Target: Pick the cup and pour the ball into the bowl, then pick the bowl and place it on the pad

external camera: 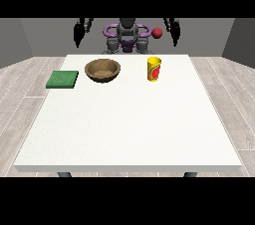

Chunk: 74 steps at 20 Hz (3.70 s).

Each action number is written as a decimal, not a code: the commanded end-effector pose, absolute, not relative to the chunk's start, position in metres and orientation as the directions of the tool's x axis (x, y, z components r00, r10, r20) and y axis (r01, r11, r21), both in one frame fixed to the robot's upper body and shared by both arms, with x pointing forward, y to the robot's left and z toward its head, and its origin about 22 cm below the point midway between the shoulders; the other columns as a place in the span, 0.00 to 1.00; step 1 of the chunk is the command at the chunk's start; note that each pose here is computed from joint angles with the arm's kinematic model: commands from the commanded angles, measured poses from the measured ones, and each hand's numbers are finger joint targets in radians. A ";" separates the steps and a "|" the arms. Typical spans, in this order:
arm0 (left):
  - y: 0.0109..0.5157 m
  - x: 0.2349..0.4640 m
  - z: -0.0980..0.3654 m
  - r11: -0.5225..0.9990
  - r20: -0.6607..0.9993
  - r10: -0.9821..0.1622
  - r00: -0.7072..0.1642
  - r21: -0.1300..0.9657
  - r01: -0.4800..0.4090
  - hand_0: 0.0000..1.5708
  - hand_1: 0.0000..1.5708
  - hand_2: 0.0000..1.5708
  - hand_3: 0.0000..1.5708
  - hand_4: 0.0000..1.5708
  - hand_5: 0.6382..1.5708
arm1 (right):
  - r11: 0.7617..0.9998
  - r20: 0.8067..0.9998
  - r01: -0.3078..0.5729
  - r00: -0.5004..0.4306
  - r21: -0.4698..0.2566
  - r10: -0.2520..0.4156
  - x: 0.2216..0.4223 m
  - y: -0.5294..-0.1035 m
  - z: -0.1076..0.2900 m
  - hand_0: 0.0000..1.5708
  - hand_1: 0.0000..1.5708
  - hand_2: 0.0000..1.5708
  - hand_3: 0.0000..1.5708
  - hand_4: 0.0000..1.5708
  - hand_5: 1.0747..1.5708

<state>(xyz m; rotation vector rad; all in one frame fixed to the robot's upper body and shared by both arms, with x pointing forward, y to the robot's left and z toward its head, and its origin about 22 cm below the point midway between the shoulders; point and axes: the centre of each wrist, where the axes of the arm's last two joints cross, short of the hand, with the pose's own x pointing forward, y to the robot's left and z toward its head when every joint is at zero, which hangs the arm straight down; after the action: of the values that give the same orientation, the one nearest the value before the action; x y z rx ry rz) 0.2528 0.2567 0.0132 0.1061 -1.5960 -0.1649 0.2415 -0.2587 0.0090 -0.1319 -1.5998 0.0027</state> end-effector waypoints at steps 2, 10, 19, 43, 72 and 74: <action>0.263 0.255 0.034 0.981 0.980 -0.191 -0.058 0.193 0.029 0.00 0.00 0.00 0.00 0.42 0.99 | 0.992 0.993 0.079 -0.054 -0.103 0.108 0.244 -0.264 0.030 0.00 0.00 0.00 0.00 0.56 0.92; 0.234 0.235 0.038 0.992 0.962 0.128 0.242 -0.129 -0.008 0.00 0.00 0.00 0.00 0.40 0.99 | 0.996 0.967 0.079 0.246 0.041 -0.059 0.212 -0.250 0.030 0.00 0.00 0.00 0.00 0.55 0.92; 0.203 0.247 0.095 0.997 0.997 0.082 -0.012 -0.082 -0.011 0.00 0.00 0.00 0.00 0.38 0.98 | 0.997 0.999 0.065 -0.011 0.048 -0.048 0.222 -0.251 0.109 0.00 0.00 0.00 0.00 0.48 0.96; 0.253 0.312 -0.020 0.997 0.959 -0.065 -0.275 0.050 -0.061 0.00 0.00 0.00 0.00 0.01 0.86 | 0.997 0.956 -0.011 -0.285 0.075 -0.075 0.263 -0.310 0.067 0.00 0.00 0.00 0.00 0.42 0.98; 0.191 0.339 -0.065 0.859 0.852 -0.509 -0.124 0.494 -0.133 0.82 0.82 1.00 1.00 0.90 0.87 | 0.995 0.992 0.060 -0.105 0.080 -0.073 0.268 -0.405 0.069 0.00 0.00 0.00 0.21 0.41 0.99; 0.202 0.356 -0.048 0.780 0.770 -0.624 -0.133 0.603 -0.168 0.83 0.83 1.00 1.00 0.89 0.91 | 0.996 0.994 0.032 -0.068 0.087 -0.084 0.270 -0.388 0.064 0.00 0.00 0.00 0.18 0.41 0.99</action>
<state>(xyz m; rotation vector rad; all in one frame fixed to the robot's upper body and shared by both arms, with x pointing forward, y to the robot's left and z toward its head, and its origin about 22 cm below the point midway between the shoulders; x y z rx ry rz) 0.3406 0.2158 -0.0652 0.4979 -1.7082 -0.3003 0.2696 -0.3863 0.0728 0.0426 -1.7095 -0.0786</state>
